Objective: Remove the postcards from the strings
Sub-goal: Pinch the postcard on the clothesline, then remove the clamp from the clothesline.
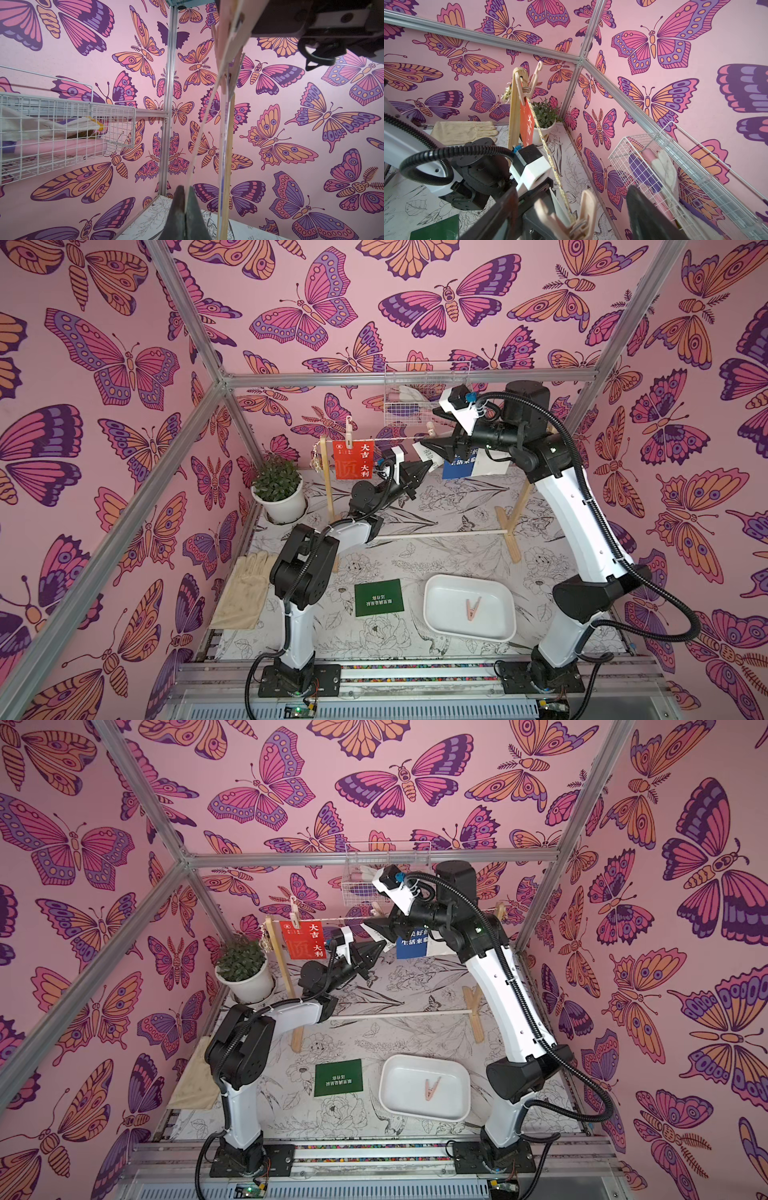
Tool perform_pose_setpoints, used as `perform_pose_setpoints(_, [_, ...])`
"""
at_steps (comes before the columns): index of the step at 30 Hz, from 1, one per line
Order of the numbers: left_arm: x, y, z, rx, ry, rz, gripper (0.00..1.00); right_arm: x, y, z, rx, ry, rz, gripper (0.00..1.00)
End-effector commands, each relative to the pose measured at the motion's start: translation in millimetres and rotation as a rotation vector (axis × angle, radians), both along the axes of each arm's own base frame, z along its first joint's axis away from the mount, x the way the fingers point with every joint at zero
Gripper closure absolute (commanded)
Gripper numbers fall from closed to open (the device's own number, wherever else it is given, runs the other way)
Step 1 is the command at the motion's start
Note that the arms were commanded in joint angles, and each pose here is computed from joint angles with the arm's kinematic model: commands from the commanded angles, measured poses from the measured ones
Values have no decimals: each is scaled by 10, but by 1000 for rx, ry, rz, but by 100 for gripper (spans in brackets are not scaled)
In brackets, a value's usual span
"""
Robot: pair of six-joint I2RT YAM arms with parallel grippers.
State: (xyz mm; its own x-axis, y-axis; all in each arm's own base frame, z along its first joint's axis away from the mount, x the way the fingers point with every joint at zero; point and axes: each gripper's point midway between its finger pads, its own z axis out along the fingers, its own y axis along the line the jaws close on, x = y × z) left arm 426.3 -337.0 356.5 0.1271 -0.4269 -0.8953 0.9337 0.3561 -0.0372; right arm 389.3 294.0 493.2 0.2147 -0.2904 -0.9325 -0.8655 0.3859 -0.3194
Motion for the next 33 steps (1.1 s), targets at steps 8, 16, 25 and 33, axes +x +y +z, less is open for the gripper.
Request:
perform_pose_setpoints(8, [-98, 117, 253, -28, -82, 5, 100, 140, 87, -175, -21, 33, -15, 18])
perform_pose_setpoints(16, [-86, 124, 244, -29, -77, 8, 100, 60, 96, -119, -16, 27, 2, 29])
perform_pose_setpoints(25, [-94, 131, 258, -34, -72, 9, 100, -43, 92, -9, -3, 8, 11, 43])
perform_pose_setpoints(33, [-90, 130, 257, -38, -65, 7, 100, -106, 97, 83, 9, -15, 18, 45])
